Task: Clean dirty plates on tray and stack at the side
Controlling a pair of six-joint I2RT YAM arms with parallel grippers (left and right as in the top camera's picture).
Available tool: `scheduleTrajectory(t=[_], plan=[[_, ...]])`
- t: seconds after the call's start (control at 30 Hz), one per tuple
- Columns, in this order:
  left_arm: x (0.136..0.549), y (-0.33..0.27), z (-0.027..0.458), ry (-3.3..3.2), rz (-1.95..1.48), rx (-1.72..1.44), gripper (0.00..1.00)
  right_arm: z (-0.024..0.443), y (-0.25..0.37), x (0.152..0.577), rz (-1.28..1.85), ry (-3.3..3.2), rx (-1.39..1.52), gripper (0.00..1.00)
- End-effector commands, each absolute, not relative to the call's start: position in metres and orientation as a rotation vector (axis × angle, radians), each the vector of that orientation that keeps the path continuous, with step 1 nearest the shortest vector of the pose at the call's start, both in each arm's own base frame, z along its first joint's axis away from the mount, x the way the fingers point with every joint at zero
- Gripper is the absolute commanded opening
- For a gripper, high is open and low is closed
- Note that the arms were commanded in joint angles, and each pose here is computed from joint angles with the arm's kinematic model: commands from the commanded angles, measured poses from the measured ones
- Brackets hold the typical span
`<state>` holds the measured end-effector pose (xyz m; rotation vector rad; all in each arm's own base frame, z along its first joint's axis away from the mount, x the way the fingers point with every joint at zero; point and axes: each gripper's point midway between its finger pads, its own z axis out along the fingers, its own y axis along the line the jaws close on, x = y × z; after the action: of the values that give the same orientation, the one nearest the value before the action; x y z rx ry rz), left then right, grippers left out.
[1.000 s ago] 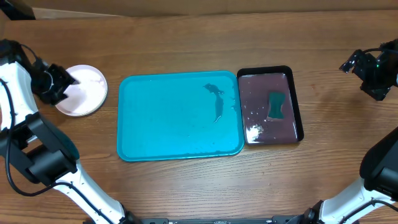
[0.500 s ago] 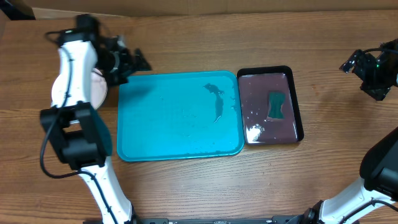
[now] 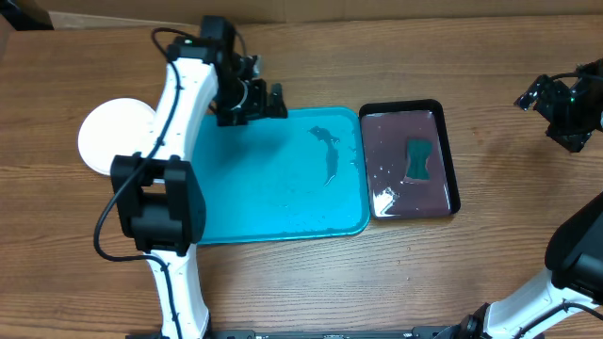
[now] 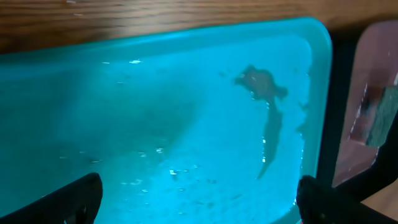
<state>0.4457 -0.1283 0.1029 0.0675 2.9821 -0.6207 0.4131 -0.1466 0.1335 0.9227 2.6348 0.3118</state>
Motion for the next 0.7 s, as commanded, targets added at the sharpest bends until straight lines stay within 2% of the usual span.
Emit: scheduleTrajectory(t=[0.0, 0.2, 0.3, 0.43, 0.47, 0.67], plan=[[0.449, -0.137, 0.107, 2.960, -0.601, 0.136, 1.00, 0.141, -0.149, 0.415, 0.301, 2.616, 0.915, 1.00], [0.447, -0.143, 0.107, 2.962, -0.602, 0.155, 1.00, 0.137, -0.146, 0.417, 0.305, 2.627, 0.908, 1.00], [0.447, -0.143, 0.107, 2.962, -0.602, 0.155, 1.00, 0.153, -0.135, 0.419, 0.303, 2.607, 0.859, 1.00], [0.447, -0.143, 0.107, 2.962, -0.602, 0.155, 1.00, 0.200, -0.106, 0.420, 0.302, 2.537, 0.730, 1.00], [0.447, -0.143, 0.107, 2.962, -0.602, 0.156, 1.00, 0.228, -0.088, 0.417, 0.306, 2.491, 0.651, 1.00], [0.447, -0.143, 0.107, 2.962, -0.602, 0.155, 1.00, 0.324, -0.001, 0.386, 0.367, 2.319, 0.332, 1.00]])
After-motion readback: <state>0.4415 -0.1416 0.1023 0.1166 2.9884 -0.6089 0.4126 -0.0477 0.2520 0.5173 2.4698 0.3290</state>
